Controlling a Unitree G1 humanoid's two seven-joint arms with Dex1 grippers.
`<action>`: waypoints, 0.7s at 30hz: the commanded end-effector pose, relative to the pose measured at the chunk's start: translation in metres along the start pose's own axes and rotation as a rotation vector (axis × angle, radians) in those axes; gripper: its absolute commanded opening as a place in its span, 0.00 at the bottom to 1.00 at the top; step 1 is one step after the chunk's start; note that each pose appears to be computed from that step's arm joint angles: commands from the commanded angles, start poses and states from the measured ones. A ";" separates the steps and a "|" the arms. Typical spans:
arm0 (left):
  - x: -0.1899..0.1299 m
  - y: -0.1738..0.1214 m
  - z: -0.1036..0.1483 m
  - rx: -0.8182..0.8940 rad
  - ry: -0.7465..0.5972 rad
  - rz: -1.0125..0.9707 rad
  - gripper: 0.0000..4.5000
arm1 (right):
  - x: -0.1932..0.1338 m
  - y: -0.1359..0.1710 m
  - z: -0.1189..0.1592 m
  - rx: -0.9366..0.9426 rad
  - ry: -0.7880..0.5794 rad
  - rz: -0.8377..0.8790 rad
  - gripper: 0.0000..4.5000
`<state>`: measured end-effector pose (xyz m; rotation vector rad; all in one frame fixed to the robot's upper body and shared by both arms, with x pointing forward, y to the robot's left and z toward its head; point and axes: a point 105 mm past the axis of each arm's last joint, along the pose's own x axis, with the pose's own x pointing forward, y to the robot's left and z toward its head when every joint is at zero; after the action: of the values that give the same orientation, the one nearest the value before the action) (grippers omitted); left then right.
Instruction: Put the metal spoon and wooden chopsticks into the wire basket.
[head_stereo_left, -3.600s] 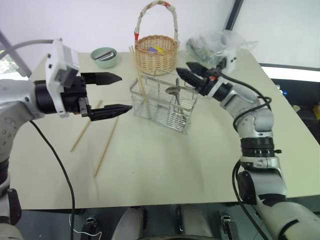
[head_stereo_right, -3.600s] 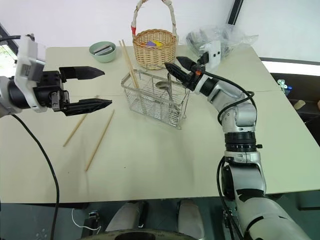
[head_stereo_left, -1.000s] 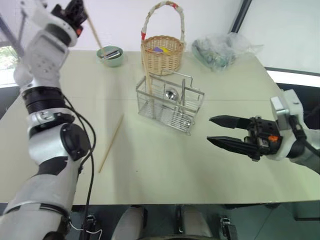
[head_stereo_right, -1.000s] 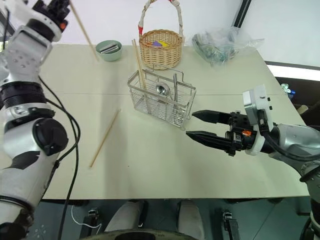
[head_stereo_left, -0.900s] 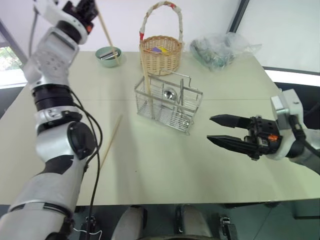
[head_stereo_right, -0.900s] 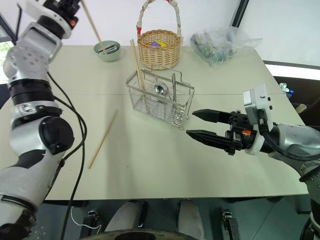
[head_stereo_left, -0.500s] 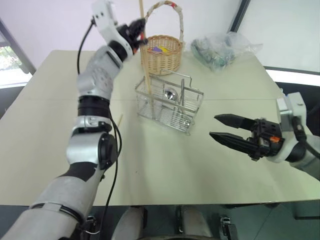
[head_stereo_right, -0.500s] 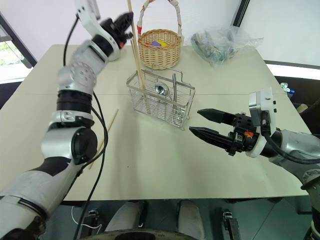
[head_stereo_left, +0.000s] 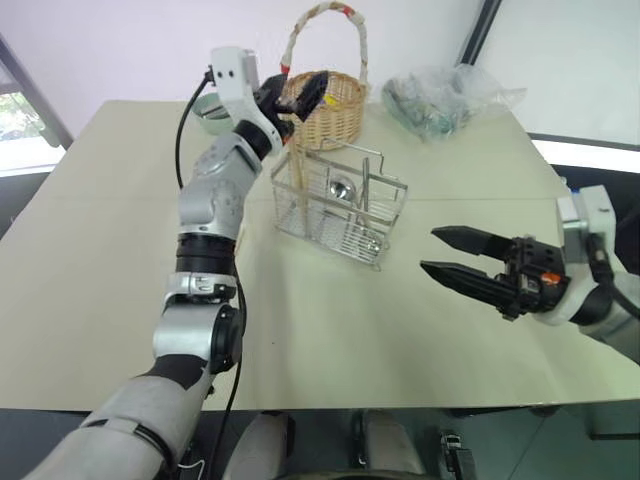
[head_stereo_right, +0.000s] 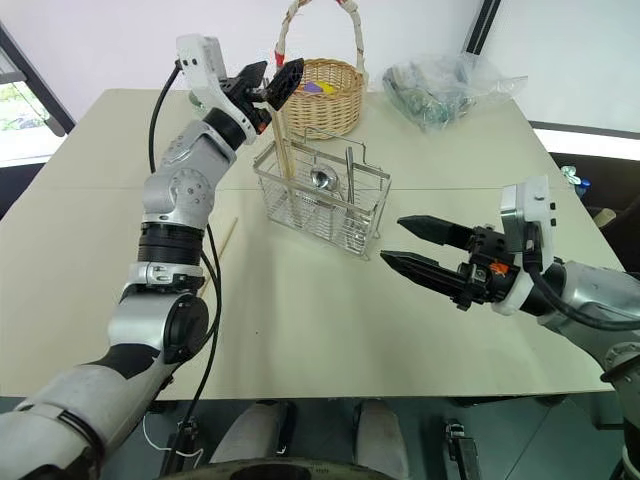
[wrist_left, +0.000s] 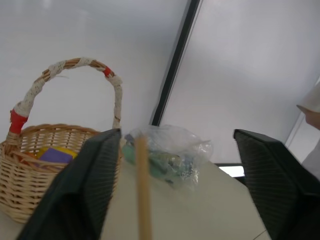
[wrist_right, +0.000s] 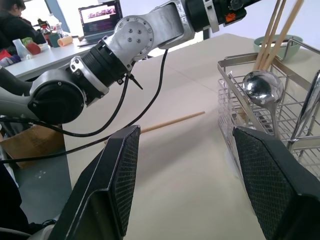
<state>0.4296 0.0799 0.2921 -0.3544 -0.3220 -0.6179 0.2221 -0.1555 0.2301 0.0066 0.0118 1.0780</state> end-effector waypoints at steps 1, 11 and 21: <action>-0.006 -0.003 0.030 0.018 -0.062 -0.008 0.99 | 0.001 0.000 0.007 -0.032 -0.022 0.006 0.68; -0.047 0.067 0.075 0.168 0.363 0.327 0.99 | 0.010 -0.008 -0.003 -0.076 0.031 0.048 0.68; -0.120 0.073 0.000 0.108 0.934 0.411 0.99 | 0.012 -0.010 -0.022 -0.106 0.108 0.093 0.68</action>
<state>0.3888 0.2029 0.2232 -0.0261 0.5937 -0.2705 0.2354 -0.1503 0.2001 -0.1180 0.0932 1.1630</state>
